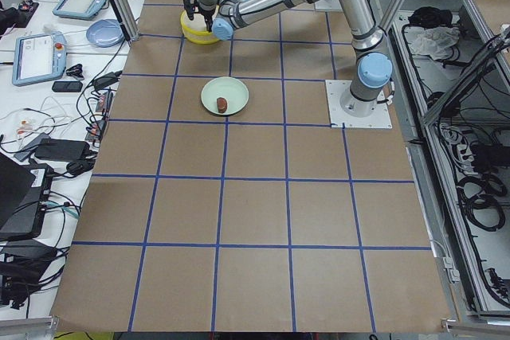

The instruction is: Stack buns with steamer

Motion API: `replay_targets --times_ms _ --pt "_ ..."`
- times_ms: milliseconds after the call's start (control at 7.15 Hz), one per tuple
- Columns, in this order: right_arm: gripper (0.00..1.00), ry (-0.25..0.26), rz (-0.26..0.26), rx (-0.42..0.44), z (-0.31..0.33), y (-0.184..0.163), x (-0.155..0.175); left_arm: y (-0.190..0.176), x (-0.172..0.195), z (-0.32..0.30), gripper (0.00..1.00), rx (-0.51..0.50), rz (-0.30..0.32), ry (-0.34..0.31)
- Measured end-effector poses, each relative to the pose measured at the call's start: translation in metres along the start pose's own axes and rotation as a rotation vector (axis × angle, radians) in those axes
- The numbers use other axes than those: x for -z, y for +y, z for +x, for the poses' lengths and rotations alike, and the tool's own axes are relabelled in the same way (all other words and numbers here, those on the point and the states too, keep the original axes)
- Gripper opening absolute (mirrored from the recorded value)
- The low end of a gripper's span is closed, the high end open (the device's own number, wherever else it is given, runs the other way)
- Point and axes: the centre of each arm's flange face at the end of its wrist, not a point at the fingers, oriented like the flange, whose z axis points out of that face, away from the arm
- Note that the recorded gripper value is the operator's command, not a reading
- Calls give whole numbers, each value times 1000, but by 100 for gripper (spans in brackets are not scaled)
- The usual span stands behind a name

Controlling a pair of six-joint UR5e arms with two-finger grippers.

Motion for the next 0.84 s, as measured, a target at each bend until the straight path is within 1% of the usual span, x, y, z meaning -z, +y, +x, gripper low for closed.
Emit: replay_targets --times_ms 140,280,420,559,699,839 --pt "0 2 -2 1 0 0 1 -2 17 7 100 -5 26 11" --pt "0 8 -7 0 0 1 4 -11 39 9 100 -23 66 5" --pt "0 16 -9 1 0 1 10 -29 64 -1 100 -59 100 -31" --pt "0 26 -4 1 -1 1 22 -47 91 -23 100 -105 95 -81" --pt "0 31 1 -1 -6 1 41 -63 118 -50 100 -143 75 -136" --pt "0 26 3 -4 -16 0 61 -78 140 -83 100 -185 66 -240"
